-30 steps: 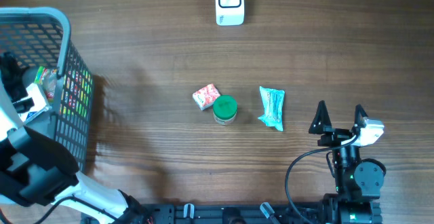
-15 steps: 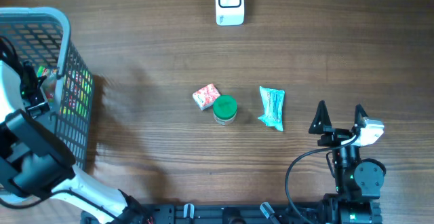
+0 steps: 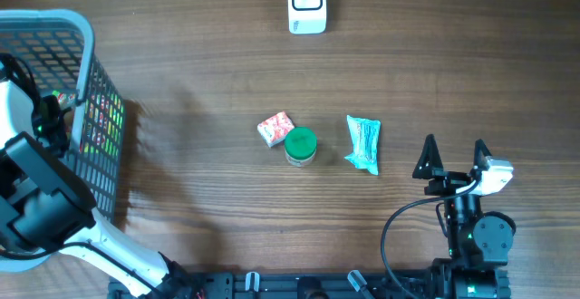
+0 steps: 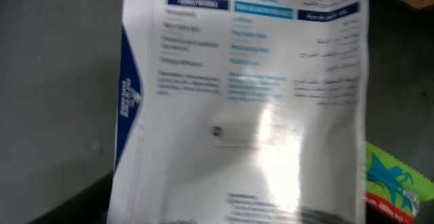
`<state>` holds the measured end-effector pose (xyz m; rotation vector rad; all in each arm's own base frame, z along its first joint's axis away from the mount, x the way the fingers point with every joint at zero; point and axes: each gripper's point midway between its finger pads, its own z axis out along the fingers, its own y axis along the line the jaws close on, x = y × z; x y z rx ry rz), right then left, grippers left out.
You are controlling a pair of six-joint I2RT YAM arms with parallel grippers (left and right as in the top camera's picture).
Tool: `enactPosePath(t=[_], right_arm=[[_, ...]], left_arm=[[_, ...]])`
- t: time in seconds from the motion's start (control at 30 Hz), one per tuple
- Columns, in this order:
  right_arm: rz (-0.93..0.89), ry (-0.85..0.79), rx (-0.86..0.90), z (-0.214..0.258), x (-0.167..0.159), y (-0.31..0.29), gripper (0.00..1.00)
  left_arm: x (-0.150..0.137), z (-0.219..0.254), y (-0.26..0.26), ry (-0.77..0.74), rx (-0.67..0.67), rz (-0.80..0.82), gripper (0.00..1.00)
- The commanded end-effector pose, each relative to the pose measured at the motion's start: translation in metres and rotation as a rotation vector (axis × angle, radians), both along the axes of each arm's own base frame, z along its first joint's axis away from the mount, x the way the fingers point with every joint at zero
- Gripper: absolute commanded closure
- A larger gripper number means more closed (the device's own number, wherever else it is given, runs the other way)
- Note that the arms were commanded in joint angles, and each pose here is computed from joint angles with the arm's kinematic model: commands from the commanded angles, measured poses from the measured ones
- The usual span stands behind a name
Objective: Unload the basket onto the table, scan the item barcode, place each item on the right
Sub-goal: 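Reach the left gripper into the basket and grasp the white box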
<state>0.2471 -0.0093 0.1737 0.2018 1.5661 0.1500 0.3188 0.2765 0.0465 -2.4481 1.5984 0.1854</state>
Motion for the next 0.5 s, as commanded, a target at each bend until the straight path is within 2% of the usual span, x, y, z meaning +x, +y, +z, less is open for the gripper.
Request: enactPosePath(t=[0.0, 0.13, 0.23, 0.4, 0.47], right_arm=[[-0.016, -0.010, 0.014, 0.002, 0.000, -0.003, 0.00], [-0.016, -0.010, 0.014, 0.002, 0.000, -0.003, 0.00], [-0.016, -0.010, 0.014, 0.002, 0.000, -0.003, 0.00], [-0.016, -0.010, 0.014, 0.002, 0.000, -0.003, 0.00], [-0.016, -0.010, 0.014, 0.002, 0.000, -0.003, 0.00]], left_arm=[[-0.007, -0.006, 0.002, 0.039, -0.001, -0.037, 0.38], [-0.006, -0.004, 0.002, 0.043, 0.002, -0.071, 0.52], [-0.007, 0.007, 0.002, 0.028, 0.013, -0.071, 0.57], [-0.002, 0.054, 0.004, -0.059, 0.087, -0.102, 0.57], [-0.003, 0.095, 0.003, -0.132, 0.151, -0.121, 0.57]])
